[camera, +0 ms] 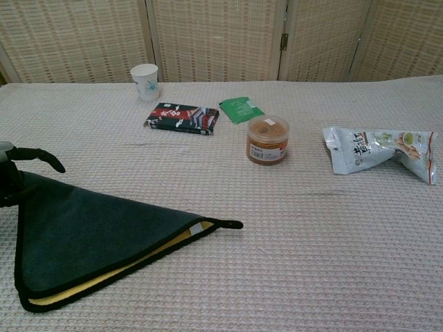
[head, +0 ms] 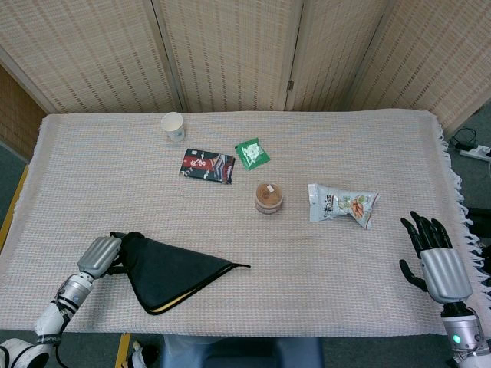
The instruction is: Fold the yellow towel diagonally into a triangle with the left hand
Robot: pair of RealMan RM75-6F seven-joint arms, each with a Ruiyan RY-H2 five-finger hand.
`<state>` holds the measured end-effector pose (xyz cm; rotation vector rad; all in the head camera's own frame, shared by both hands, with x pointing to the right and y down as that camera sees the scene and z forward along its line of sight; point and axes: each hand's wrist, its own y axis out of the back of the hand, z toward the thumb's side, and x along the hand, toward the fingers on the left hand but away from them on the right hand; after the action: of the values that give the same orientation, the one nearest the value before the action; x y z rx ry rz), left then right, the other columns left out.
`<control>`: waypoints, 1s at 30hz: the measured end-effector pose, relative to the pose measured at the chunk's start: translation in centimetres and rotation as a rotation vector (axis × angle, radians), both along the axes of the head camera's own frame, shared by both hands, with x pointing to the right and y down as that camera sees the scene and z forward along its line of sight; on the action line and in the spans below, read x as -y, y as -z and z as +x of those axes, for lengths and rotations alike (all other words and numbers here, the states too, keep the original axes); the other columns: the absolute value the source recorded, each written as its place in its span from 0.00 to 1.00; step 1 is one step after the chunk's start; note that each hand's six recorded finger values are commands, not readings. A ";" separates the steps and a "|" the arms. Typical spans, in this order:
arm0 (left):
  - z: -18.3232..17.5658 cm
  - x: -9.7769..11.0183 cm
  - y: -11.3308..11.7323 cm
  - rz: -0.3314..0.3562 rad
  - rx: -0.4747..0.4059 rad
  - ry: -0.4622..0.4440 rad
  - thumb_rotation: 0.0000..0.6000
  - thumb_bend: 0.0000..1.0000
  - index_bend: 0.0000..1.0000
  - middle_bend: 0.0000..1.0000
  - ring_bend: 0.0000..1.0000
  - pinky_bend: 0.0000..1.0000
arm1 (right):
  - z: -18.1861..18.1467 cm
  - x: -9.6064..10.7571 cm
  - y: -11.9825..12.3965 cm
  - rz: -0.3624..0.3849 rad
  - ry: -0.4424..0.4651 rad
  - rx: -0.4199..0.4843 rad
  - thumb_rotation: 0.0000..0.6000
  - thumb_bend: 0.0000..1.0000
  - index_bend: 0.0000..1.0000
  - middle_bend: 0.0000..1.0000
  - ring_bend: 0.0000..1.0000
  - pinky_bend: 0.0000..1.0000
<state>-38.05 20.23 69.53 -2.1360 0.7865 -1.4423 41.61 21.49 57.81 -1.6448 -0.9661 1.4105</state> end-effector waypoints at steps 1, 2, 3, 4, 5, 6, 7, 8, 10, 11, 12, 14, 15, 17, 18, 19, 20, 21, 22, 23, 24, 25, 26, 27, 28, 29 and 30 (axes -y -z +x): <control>-0.2 0.0 0.1 0.004 0.006 0.002 0.70 0.58 0.27 1.00 1.00 1.00 | 0.0 0.0 -0.1 -0.003 -0.001 -0.001 1.00 0.45 0.00 0.00 0.00 0.00; -0.6 0.0 0.2 0.009 0.015 0.002 0.70 0.58 0.28 1.00 1.00 1.00 | 0.0 0.0 -0.2 -0.005 0.000 -0.003 1.00 0.45 0.00 0.00 0.00 0.00; -0.9 -0.1 0.3 0.013 0.023 0.002 0.70 0.58 0.28 1.00 1.00 1.00 | 0.0 0.0 -0.3 -0.007 0.002 -0.005 1.00 0.45 0.00 0.00 0.00 0.00; -1.1 -0.2 0.4 0.017 0.032 0.002 0.70 0.58 0.29 1.00 1.00 1.00 | 0.0 0.0 -0.3 -0.007 0.004 -0.008 1.00 0.45 0.00 0.00 0.00 0.00; -1.5 -0.4 0.5 0.021 0.042 0.004 0.70 0.58 0.29 1.00 1.00 1.00 | -0.1 0.0 -0.3 -0.006 0.006 -0.011 1.00 0.45 0.00 0.00 0.00 0.00; -1.7 -0.5 0.6 0.021 0.047 0.007 0.70 0.58 0.29 1.00 1.00 1.00 | -0.2 0.0 -0.3 -0.005 0.009 -0.012 1.00 0.45 0.00 0.00 0.00 0.00; -2.0 -0.7 0.6 0.020 0.050 0.010 0.70 0.58 0.29 1.00 1.00 1.00 | -0.3 0.0 -0.4 -0.005 0.011 -0.011 1.00 0.45 0.00 0.00 0.00 0.00; -2.2 -0.9 0.6 0.018 0.053 0.015 0.70 0.58 0.29 1.00 1.00 1.00 | -0.3 0.0 -0.4 -0.006 0.011 -0.009 1.00 0.45 0.00 0.00 0.00 0.00; -2.4 -1.1 0.5 0.013 0.054 0.020 0.70 0.58 0.30 1.00 1.00 1.00 | -0.3 -0.1 -0.5 -0.010 0.011 -0.008 1.00 0.45 0.00 0.00 0.00 0.00; -2.5 -1.2 0.5 0.009 0.055 0.022 0.70 0.58 0.30 1.00 1.00 1.00 | -0.4 -0.1 -0.6 -0.011 0.011 -0.008 1.00 0.45 0.00 0.00 0.00 0.00; -2.7 -1.3 0.3 0.003 0.056 0.025 0.70 0.58 0.30 1.00 1.00 1.00 | -0.4 0.0 -0.6 -0.011 0.012 -0.008 1.00 0.45 0.00 0.00 0.00 0.00; -2.9 -1.4 0.0 -0.009 0.060 0.031 0.70 0.58 0.30 1.00 1.00 1.00 | -0.5 0.0 -0.6 -0.009 0.014 -0.008 1.00 0.45 0.00 0.00 0.00 0.00; -3.0 -1.4 -0.2 -0.015 0.062 0.033 0.70 0.58 0.30 1.00 1.00 1.00 | -0.5 0.0 -0.5 -0.007 0.015 -0.007 1.00 0.45 0.00 0.00 0.00 0.00; -3.3 -1.5 -0.6 -0.028 0.065 0.041 0.70 0.58 0.30 1.00 1.00 1.00 | -0.5 0.0 -0.5 -0.006 0.015 -0.007 1.00 0.45 0.00 0.00 0.00 0.00; -3.4 -1.5 -0.8 -0.033 0.068 0.043 0.70 0.58 0.30 1.00 1.00 1.00 | -0.5 -0.1 -0.5 -0.006 0.013 -0.007 1.00 0.45 0.00 0.00 0.00 0.00; -3.6 -1.4 -0.9 -0.036 0.071 0.044 0.70 0.58 0.30 1.00 1.00 1.00 | -0.5 -0.1 -0.5 -0.006 0.013 -0.007 1.00 0.45 0.00 0.00 0.00 0.00; -3.7 -1.4 -1.1 -0.040 0.075 0.046 0.70 0.58 0.30 1.00 1.00 1.00 | -0.5 -0.1 -0.5 -0.005 0.012 -0.008 1.00 0.45 0.00 0.00 0.00 0.00; -3.8 -1.4 -1.2 -0.044 0.078 0.048 0.70 0.58 0.30 1.00 1.00 1.00 | -0.5 -0.1 -0.5 -0.005 0.012 -0.008 1.00 0.45 0.00 0.00 0.00 0.00; -3.9 -1.4 -1.3 -0.047 0.081 0.050 0.70 0.58 0.30 1.00 1.00 1.00 | -0.5 -0.1 -0.5 -0.005 0.012 -0.008 1.00 0.45 0.00 0.00 0.00 0.00; -4.1 -1.3 -1.4 -0.048 0.086 0.054 0.71 0.58 0.30 1.00 1.00 1.00 | -0.5 -0.1 -0.5 -0.005 0.011 -0.008 1.00 0.45 0.00 0.00 0.00 0.00; -4.3 -1.2 -1.5 -0.047 0.092 0.058 0.70 0.58 0.30 1.00 1.00 1.00 | -0.5 -0.1 -0.5 -0.007 0.011 -0.008 1.00 0.45 0.00 0.00 0.00 0.00; -4.5 -1.1 -1.5 -0.046 0.098 0.063 0.70 0.58 0.30 1.00 1.00 1.00 | -0.5 -0.1 -0.5 -0.008 0.012 -0.007 1.00 0.45 0.00 0.00 0.00 0.00; -4.9 -1.0 -1.5 -0.044 0.107 0.070 0.70 0.58 0.30 1.00 1.00 1.00 | -0.5 -0.1 -0.6 -0.008 0.013 -0.007 1.00 0.45 0.00 0.00 0.00 0.00; -5.1 -1.0 -1.6 -0.044 0.114 0.074 0.70 0.58 0.30 1.00 1.00 1.00 | -0.5 -0.1 -0.5 -0.008 0.013 -0.006 1.00 0.45 0.00 0.00 0.00 0.00; -5.3 -1.0 -1.6 -0.045 0.121 0.078 0.70 0.58 0.30 1.00 1.00 1.00 | -0.6 -0.1 -0.5 -0.007 0.014 -0.004 1.00 0.45 0.00 0.00 0.00 0.00; -5.5 -1.0 -1.7 -0.049 0.129 0.085 0.70 0.58 0.30 1.00 1.00 1.00 | -0.6 -0.1 -0.5 -0.007 0.015 -0.003 1.00 0.45 0.00 0.00 0.00 0.00; -5.7 -1.0 -1.8 -0.053 0.135 0.089 0.70 0.58 0.30 1.00 1.00 1.00 | -0.6 -0.1 -0.4 -0.005 0.017 -0.002 1.00 0.45 0.00 0.00 0.00 0.00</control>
<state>-43.76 21.26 71.35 -2.0404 0.8100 -1.6511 40.98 21.59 58.23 -1.6513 -0.9470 1.4039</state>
